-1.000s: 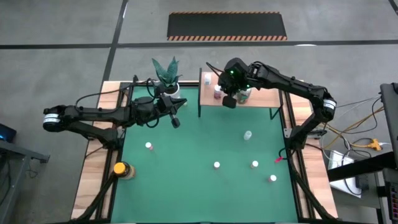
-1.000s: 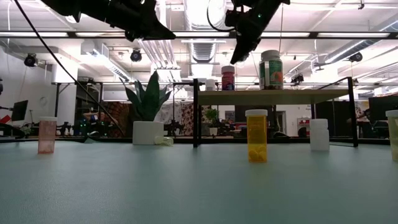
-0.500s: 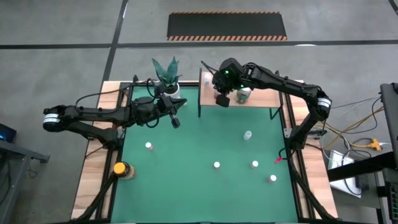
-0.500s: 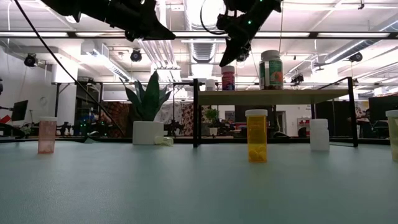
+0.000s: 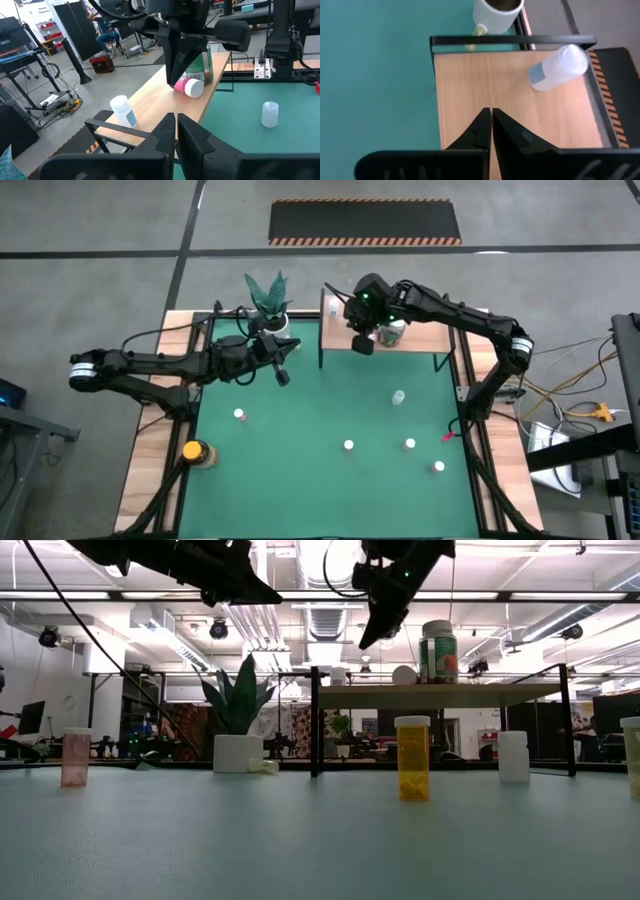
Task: Pick and place medicine bottles onto shelf by color
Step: Put the pink pill bottle on the shelf
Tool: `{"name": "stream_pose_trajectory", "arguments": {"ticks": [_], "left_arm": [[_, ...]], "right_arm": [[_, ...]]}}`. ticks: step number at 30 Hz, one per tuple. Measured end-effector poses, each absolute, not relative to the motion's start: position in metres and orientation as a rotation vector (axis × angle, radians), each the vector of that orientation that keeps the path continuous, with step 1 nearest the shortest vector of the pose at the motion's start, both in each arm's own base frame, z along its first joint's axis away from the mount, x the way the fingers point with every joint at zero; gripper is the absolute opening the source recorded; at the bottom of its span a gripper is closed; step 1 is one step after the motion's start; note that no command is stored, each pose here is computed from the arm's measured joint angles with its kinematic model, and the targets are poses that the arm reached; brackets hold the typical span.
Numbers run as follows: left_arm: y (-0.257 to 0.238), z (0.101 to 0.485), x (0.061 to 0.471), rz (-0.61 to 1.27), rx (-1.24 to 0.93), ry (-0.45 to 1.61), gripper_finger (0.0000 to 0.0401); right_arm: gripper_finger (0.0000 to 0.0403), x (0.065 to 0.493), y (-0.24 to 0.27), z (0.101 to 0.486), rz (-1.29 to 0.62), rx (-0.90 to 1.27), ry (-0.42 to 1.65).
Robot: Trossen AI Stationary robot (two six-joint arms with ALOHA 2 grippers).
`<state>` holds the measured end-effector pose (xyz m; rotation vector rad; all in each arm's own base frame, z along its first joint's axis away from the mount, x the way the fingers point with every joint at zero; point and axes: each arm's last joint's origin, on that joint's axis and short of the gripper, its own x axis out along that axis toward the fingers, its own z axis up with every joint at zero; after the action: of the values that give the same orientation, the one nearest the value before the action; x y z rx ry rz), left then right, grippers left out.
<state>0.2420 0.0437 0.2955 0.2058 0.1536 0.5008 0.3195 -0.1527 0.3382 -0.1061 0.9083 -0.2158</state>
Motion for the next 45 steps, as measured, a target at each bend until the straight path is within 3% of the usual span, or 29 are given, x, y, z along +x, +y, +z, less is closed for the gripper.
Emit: {"name": "stream_pose_trajectory", "arguments": {"ticks": [7, 11, 16, 21, 25, 45], "left_arm": [[0.044, 0.296, 0.242, 0.501, 0.206, 0.152, 0.0001], [0.044, 0.296, 0.242, 0.502, 0.206, 0.146, 0.0001], [0.044, 0.296, 0.242, 0.502, 0.208, 0.146, 0.0001], [0.044, 0.296, 0.242, 0.500, 0.224, 0.152, 0.0001], [0.044, 0.296, 0.242, 0.500, 0.225, 0.153, 0.0001], [0.043, 0.295, 0.242, 0.498, 0.230, 0.157, 0.0001]], "right_arm": [[0.0009, 0.313, -0.147, 0.358, -0.218, -0.070, 0.947], [0.0021, 0.312, -0.138, 0.362, -0.222, -0.188, 1.051], [0.0087, 0.316, -0.127, 0.345, -0.108, -0.297, 1.214], [0.0169, 0.319, -0.120, 0.336, -0.129, -0.548, 1.382], [0.0205, 0.320, -0.117, 0.336, -0.111, -0.639, 1.413], [0.0215, 0.328, -0.123, 0.310, -0.022, -0.649, 1.530]]}}
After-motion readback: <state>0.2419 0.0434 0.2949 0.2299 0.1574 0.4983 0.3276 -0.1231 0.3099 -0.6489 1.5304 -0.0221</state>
